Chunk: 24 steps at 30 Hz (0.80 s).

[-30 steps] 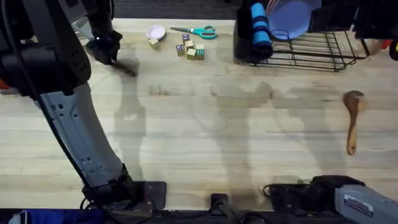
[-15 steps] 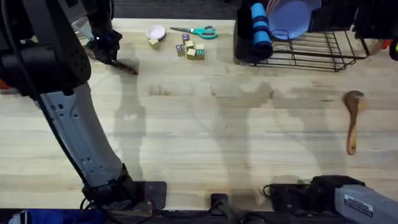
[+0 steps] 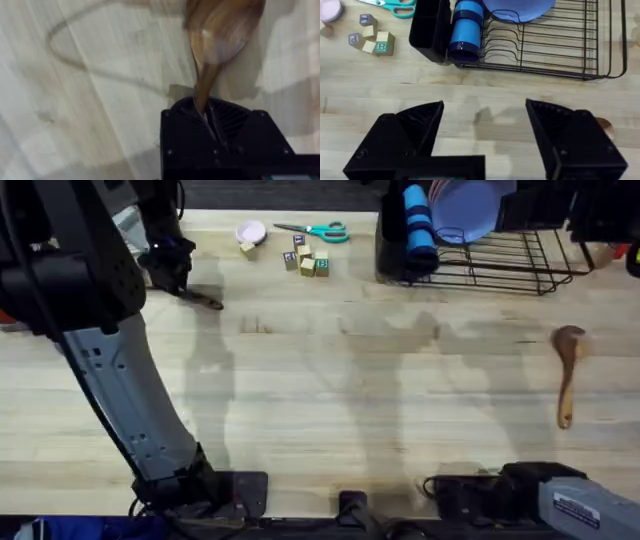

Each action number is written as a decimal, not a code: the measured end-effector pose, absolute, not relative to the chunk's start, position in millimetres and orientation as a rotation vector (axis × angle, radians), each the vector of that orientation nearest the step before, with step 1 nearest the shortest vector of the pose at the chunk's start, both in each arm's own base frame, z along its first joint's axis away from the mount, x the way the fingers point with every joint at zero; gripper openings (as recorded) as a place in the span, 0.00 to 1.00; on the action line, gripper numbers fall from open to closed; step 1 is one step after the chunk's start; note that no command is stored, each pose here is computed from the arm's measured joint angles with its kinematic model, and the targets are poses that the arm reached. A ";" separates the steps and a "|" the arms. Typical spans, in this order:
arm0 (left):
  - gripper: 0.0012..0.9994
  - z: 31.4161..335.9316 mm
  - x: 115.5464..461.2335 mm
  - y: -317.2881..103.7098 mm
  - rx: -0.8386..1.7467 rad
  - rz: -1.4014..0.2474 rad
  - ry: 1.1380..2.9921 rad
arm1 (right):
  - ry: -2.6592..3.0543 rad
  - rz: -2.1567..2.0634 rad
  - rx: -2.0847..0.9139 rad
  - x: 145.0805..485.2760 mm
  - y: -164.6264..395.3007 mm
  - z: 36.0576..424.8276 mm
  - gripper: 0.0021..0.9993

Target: Pick up the spoon on the table one by one and put them onto the rack

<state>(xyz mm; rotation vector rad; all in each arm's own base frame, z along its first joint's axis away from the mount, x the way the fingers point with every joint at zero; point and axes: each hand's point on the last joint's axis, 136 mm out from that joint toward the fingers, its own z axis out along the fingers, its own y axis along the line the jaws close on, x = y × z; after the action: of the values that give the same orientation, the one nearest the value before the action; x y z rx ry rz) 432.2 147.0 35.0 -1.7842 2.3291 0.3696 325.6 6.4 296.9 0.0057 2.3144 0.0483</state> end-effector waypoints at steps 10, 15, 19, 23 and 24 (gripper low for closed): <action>0.04 37.9 419.6 128.1 -1.729 0.461 2.383 | 2.314 0.048 0.006 325.6 6.4 296.9 1.00; 0.04 42.3 418.8 105.4 -1.664 0.453 2.434 | 2.314 0.048 0.006 325.6 6.4 296.9 1.00; 0.04 58.6 424.3 86.3 -1.573 0.420 2.456 | 2.315 0.048 0.006 325.7 6.4 296.8 1.00; 0.04 89.2 431.3 65.8 -1.472 0.356 2.446 | 2.314 0.048 0.006 325.6 6.4 296.9 1.00; 0.04 97.5 432.5 60.8 -1.451 0.341 2.437 | 2.314 0.048 0.006 325.6 6.4 296.9 1.00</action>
<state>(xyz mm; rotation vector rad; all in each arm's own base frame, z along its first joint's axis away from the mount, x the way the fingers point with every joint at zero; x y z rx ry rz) 432.5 60.8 97.5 -1.4514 2.4372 0.3410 325.6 6.4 296.9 0.0059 2.3144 0.0479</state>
